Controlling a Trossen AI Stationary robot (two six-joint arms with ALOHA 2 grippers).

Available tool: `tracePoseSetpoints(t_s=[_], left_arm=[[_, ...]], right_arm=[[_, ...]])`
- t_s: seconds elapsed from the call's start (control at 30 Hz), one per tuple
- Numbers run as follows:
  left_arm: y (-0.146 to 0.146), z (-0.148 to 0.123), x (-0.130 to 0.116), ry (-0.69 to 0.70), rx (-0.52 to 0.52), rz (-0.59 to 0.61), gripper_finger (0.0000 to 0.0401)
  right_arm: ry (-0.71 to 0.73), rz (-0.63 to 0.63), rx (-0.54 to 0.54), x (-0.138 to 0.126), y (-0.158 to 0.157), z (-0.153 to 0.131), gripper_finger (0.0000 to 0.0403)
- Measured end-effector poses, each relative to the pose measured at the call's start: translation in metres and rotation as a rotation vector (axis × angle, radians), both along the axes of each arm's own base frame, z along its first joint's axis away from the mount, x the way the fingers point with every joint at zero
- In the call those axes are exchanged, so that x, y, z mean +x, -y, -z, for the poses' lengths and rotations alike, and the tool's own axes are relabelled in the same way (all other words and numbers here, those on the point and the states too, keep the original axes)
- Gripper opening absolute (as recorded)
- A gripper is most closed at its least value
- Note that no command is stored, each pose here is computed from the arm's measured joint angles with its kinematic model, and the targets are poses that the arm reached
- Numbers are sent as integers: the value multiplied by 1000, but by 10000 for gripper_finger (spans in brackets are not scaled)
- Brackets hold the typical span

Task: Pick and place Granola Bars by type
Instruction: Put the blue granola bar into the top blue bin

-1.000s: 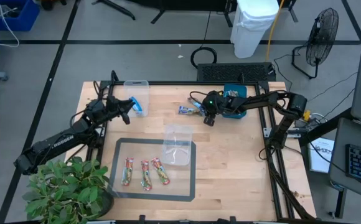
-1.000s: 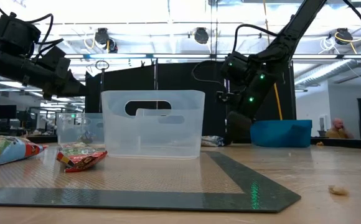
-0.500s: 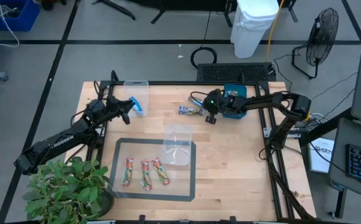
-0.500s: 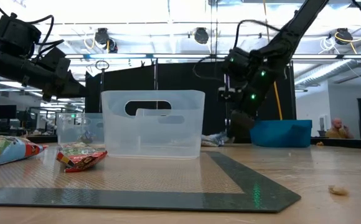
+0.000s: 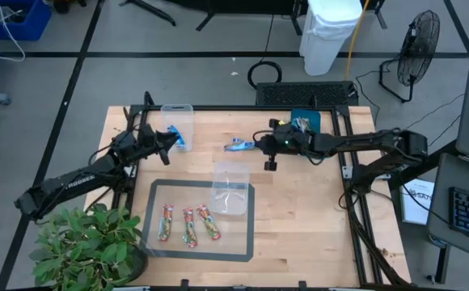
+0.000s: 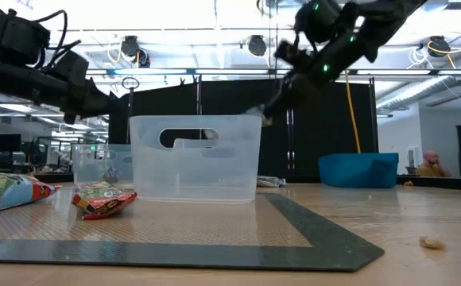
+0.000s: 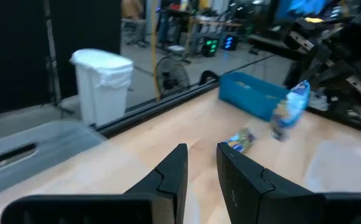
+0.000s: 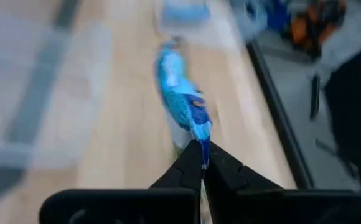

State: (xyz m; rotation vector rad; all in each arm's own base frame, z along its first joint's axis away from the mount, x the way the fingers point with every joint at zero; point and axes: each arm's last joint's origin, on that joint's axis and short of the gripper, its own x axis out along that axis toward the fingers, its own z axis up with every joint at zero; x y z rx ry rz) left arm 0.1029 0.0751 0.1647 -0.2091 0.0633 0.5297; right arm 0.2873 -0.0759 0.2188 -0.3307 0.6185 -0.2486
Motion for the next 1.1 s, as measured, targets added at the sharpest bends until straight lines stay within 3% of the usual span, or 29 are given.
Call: tracePoseSetpoints(t_s=[0.17, 0.5, 0.83, 0.93, 1.1], left_arm=[[5, -5, 10, 68, -6, 70, 113], [16, -3, 33, 103, -8, 155, 232], [27, -8, 63, 103, 57, 239, 244], [31, -13, 83, 28, 132, 293, 244], [37, -16, 110, -106, 359, 377, 244]], right_arm=[[68, -122, -13, 5, -20, -10, 0], [180, -162, -65, 11, -29, -21, 0], [279, -163, -85, 14, -29, -30, 0], [285, -161, -84, 14, -29, -31, 0], [280, -158, -85, 14, -28, -30, 0]])
